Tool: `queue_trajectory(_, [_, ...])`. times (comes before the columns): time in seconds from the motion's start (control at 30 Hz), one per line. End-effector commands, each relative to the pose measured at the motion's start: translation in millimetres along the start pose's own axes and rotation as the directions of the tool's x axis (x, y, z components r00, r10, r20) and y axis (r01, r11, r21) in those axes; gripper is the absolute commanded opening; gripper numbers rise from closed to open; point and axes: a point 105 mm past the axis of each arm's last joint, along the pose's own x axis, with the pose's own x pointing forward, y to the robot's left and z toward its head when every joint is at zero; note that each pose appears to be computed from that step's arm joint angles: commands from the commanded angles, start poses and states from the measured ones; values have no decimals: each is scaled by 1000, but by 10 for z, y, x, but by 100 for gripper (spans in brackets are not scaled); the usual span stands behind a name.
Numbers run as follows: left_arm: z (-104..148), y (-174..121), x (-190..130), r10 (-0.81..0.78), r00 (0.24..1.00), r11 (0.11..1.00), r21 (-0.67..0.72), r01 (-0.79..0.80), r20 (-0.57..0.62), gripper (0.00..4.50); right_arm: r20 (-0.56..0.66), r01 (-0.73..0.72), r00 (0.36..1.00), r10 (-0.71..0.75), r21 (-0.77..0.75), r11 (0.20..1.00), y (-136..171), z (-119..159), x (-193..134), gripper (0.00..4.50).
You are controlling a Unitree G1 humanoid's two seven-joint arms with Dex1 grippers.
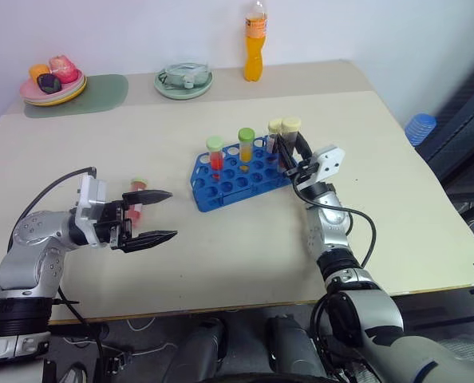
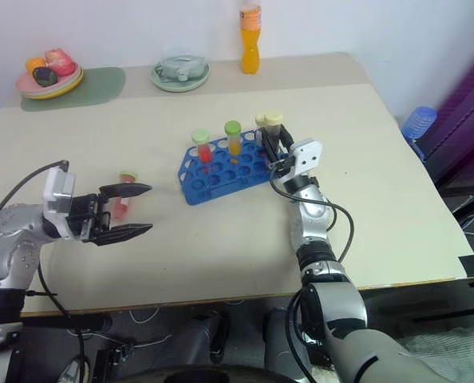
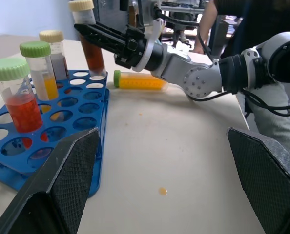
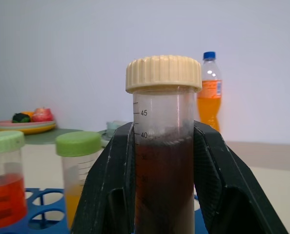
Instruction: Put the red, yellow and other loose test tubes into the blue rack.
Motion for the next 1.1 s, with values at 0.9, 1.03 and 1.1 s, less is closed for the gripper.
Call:
queue_trajectory(0.9, [138, -44, 235, 0, 996, 1000, 26, -2, 87, 429, 44, 33, 998, -34, 29, 999, 9, 27, 99, 384])
queue_trajectory(1.03, [126, -33, 270, 0, 996, 1000, 24, -2, 94, 429, 74, -8, 997, 11, -42, 999, 2, 150, 95, 441])
queue_trajectory(1.1, [117, -29, 286, -2, 995, 1000, 23, 0, 97, 429, 85, -17, 996, 22, -55, 998, -19, 225, 93, 441])
